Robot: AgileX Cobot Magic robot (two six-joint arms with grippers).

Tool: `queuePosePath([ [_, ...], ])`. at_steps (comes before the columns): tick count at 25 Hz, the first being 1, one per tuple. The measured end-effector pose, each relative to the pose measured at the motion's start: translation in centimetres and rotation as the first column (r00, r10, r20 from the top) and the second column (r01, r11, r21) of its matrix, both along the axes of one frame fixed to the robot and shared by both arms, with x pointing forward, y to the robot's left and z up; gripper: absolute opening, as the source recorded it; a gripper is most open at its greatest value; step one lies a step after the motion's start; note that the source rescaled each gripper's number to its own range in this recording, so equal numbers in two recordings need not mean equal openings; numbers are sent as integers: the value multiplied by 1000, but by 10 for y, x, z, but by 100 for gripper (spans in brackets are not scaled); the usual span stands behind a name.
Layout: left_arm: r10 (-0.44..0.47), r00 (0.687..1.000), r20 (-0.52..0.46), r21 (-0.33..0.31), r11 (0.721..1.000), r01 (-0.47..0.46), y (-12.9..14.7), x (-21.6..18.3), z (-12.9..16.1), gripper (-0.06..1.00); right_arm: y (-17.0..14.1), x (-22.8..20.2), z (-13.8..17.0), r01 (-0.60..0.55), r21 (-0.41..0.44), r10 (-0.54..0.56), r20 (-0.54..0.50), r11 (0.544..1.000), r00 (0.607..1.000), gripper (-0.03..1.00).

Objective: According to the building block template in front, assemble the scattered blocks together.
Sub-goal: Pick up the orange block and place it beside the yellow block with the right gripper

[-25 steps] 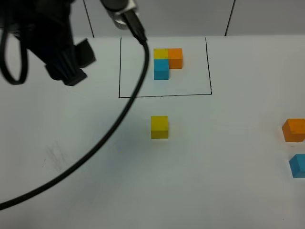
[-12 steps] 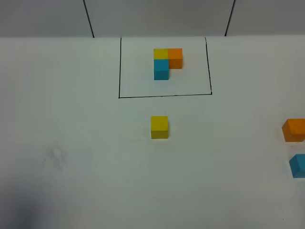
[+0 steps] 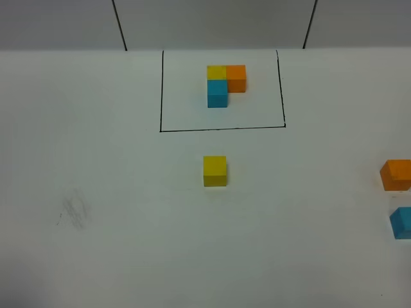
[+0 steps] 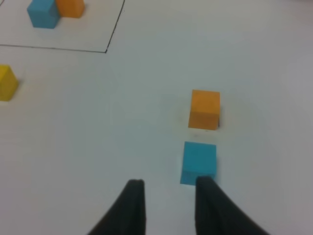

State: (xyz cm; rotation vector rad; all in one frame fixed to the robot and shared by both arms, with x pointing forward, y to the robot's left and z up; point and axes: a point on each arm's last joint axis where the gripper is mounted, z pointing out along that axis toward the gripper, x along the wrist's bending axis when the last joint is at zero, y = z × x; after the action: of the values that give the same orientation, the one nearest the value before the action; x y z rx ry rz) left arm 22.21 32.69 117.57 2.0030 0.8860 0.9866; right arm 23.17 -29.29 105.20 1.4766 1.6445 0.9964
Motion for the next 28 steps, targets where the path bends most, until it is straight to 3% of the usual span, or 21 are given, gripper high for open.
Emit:
queuePosePath([
  [4, 94, 995, -39, -57, 994, -96, -10, -12, -20, 54, 0, 0, 0, 0, 0, 0, 0, 1000, 1000, 0],
  [7, 185, 980, -68, -127, 973, -193, -17, -22, -41, 54, 0, 0, 0, 0, 0, 0, 0, 1000, 1000, 0],
  [9, 254, 964, -76, -170, 950, -263, -19, -25, -54, 54, 0, 0, 0, 0, 0, 0, 0, 1000, 1000, 0],
  [14, 412, 903, -120, -291, 855, -429, -24, -28, -83, 54, 0, 0, 0, 0, 0, 0, 0, 1000, 1000, 0],
  [19, 502, 834, -227, -305, 777, -551, -25, -16, -104, 54, 0, 0, 0, 0, 0, 0, 0, 1000, 1000, 0],
  [24, 523, 805, -280, -267, 763, -589, -23, -4, -124, 53, 0, 0, 0, 0, 0, 0, 0, 1000, 1000, 0],
  [28, 533, 801, -272, -258, 762, -595, -22, -1, -128, 53, 0, 0, 0, 0, 0, 0, 0, 1000, 1000, 0],
])
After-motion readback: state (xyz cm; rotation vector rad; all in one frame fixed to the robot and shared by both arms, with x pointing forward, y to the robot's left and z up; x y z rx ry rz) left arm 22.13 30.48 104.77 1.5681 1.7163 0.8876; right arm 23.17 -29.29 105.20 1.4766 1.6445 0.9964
